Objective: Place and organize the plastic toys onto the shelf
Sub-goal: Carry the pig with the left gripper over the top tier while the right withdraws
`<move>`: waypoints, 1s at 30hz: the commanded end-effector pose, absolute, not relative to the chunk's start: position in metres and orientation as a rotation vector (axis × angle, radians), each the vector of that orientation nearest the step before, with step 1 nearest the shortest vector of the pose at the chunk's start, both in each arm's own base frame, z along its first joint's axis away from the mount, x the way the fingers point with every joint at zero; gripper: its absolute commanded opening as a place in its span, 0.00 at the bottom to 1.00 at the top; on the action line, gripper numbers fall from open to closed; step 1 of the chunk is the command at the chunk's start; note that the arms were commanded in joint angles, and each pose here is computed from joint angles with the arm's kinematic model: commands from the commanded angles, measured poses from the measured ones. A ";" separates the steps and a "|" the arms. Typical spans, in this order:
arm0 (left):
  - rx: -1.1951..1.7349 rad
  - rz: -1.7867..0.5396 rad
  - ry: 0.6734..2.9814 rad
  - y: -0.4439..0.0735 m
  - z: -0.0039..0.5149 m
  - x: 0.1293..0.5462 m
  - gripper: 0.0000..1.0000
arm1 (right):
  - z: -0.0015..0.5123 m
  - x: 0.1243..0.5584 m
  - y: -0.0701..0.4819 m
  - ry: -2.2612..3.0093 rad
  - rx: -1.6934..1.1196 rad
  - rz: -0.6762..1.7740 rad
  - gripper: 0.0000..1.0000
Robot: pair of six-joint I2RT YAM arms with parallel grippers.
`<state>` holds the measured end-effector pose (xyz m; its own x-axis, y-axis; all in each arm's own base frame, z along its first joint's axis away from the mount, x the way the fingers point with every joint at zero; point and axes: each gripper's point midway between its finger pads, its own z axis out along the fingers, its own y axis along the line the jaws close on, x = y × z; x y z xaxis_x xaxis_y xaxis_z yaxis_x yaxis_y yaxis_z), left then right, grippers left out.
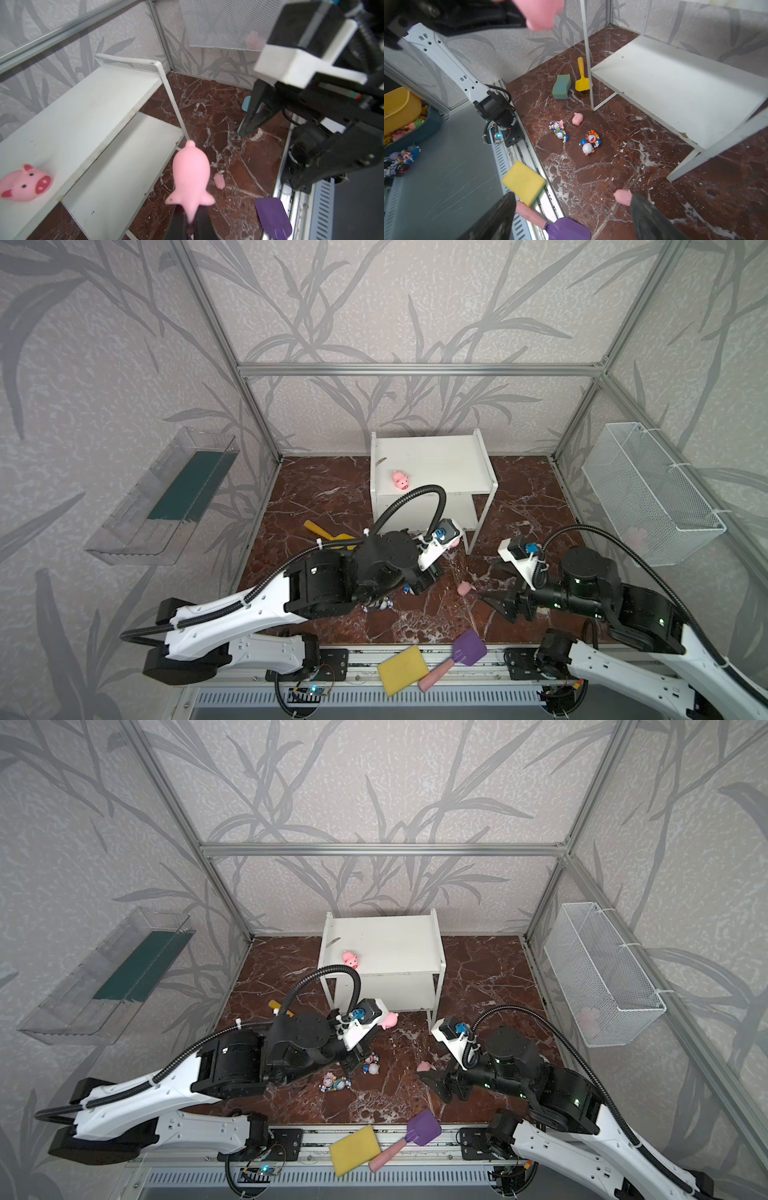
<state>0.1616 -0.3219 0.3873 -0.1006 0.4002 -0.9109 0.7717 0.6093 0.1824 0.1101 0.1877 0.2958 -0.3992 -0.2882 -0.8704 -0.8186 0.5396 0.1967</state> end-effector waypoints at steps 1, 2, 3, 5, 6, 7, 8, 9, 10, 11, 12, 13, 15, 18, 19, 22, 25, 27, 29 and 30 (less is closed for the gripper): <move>0.698 -0.305 1.724 -0.314 0.416 0.193 0.00 | 0.283 0.115 0.177 1.960 -0.875 0.729 0.87; 0.662 -0.279 1.720 -0.315 0.419 0.199 0.00 | 0.284 0.115 0.177 1.951 -0.874 0.735 0.87; 0.621 -0.250 1.716 -0.316 0.423 0.205 0.00 | 0.286 0.115 0.177 1.942 -0.871 0.734 0.87; 0.535 -0.200 1.714 -0.317 0.431 0.215 0.00 | 0.290 0.117 0.176 1.924 -0.867 0.726 0.87; 0.485 -0.166 1.717 -0.315 0.435 0.221 0.00 | 0.293 0.117 0.176 1.912 -0.868 0.723 0.87; 0.418 -0.131 1.723 -0.310 0.439 0.227 0.00 | 0.296 0.118 0.176 1.905 -0.864 0.718 0.87; 0.371 -0.111 1.730 -0.309 0.441 0.232 0.00 | 0.298 0.119 0.175 1.898 -0.860 0.713 0.87; 0.338 -0.103 1.744 -0.308 0.443 0.236 0.00 | 0.300 0.119 0.175 1.888 -0.858 0.712 0.87; 0.302 -0.097 1.755 -0.307 0.444 0.239 0.00 | 0.302 0.120 0.175 1.881 -0.857 0.712 0.87; 0.271 -0.093 1.768 -0.306 0.443 0.243 0.00 | 0.304 0.120 0.175 1.874 -0.854 0.711 0.88; 0.238 -0.097 1.783 -0.305 0.442 0.247 0.00 | 0.305 0.120 0.175 1.866 -0.853 0.713 0.88; 0.206 -0.100 1.798 -0.303 0.440 0.251 0.00 | 0.306 0.121 0.176 1.864 -0.851 0.713 0.88; 0.158 -0.104 1.822 -0.300 0.437 0.259 0.00 | 0.307 0.123 0.176 1.868 -0.840 0.709 0.88; 0.075 -0.121 1.877 -0.293 0.426 0.273 0.00 | 0.305 0.131 0.174 1.904 -0.789 0.678 0.88; 0.057 -0.132 1.895 -0.292 0.422 0.276 0.00 | 0.304 0.133 0.174 1.918 -0.776 0.669 0.88; 0.014 -0.125 1.909 -0.290 0.414 0.285 0.00 | 0.305 0.135 0.175 1.930 -0.766 0.668 0.88; -0.015 -0.132 1.931 -0.289 0.406 0.290 0.00 | 0.305 0.136 0.177 1.928 -0.759 0.676 0.88; -0.034 -0.137 1.939 -0.289 0.402 0.293 0.00 | 0.305 0.136 0.177 1.927 -0.757 0.680 0.88; -0.040 -0.144 1.944 -0.290 0.400 0.295 0.00 | 0.303 0.137 0.178 1.931 -0.756 0.678 0.88; -0.040 -0.147 1.948 -0.290 0.398 0.296 0.00 | 0.303 0.137 0.178 1.931 -0.757 0.678 0.88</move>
